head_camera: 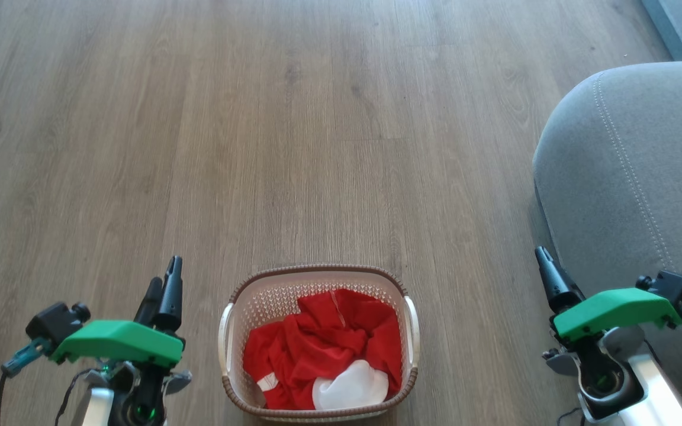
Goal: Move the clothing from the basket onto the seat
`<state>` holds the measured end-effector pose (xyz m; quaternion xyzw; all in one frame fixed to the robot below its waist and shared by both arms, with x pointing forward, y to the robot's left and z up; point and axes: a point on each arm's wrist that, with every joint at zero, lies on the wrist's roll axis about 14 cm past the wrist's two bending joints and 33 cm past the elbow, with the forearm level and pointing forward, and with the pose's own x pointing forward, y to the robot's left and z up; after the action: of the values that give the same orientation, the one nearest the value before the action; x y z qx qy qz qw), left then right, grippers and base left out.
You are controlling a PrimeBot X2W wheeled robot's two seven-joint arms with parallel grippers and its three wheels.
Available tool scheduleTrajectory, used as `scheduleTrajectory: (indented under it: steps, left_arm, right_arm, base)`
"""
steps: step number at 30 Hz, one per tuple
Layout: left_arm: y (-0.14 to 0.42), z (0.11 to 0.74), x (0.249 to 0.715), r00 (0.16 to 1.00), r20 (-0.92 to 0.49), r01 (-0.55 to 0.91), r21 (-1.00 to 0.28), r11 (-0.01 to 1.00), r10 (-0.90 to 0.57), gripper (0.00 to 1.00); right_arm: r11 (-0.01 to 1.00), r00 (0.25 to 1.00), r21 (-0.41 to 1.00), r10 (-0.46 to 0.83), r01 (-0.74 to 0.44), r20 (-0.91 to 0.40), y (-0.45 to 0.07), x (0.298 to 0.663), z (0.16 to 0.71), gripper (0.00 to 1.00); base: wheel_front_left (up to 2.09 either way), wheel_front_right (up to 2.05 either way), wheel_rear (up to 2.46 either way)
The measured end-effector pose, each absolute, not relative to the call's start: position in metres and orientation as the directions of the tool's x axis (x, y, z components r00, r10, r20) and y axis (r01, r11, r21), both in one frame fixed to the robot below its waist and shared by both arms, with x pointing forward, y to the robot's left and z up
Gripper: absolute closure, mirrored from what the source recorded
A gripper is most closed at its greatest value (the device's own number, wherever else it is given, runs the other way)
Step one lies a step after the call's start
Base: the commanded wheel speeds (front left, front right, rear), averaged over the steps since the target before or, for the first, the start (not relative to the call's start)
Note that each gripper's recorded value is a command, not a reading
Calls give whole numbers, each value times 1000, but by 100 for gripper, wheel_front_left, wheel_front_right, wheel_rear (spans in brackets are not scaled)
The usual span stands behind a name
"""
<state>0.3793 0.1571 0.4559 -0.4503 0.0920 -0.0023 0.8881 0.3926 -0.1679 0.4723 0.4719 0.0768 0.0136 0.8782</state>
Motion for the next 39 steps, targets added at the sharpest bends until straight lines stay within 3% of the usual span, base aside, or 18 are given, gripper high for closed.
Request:
scheduleTrajectory:
  steps: [18,39]
  left_arm:
    - [146,479,393,990,-75,44,-645,763,-121,0]
    - [135,498,400,987,4,147,-418,896,-161,0]
  right_arm:
    - [715,987,696,150,-74,-50,-152,407,493,0]
    - [833,981,529,194,-163,-3,-143,414,505,0]
  base:
    - [0,0,0]
    - [0,0,0]
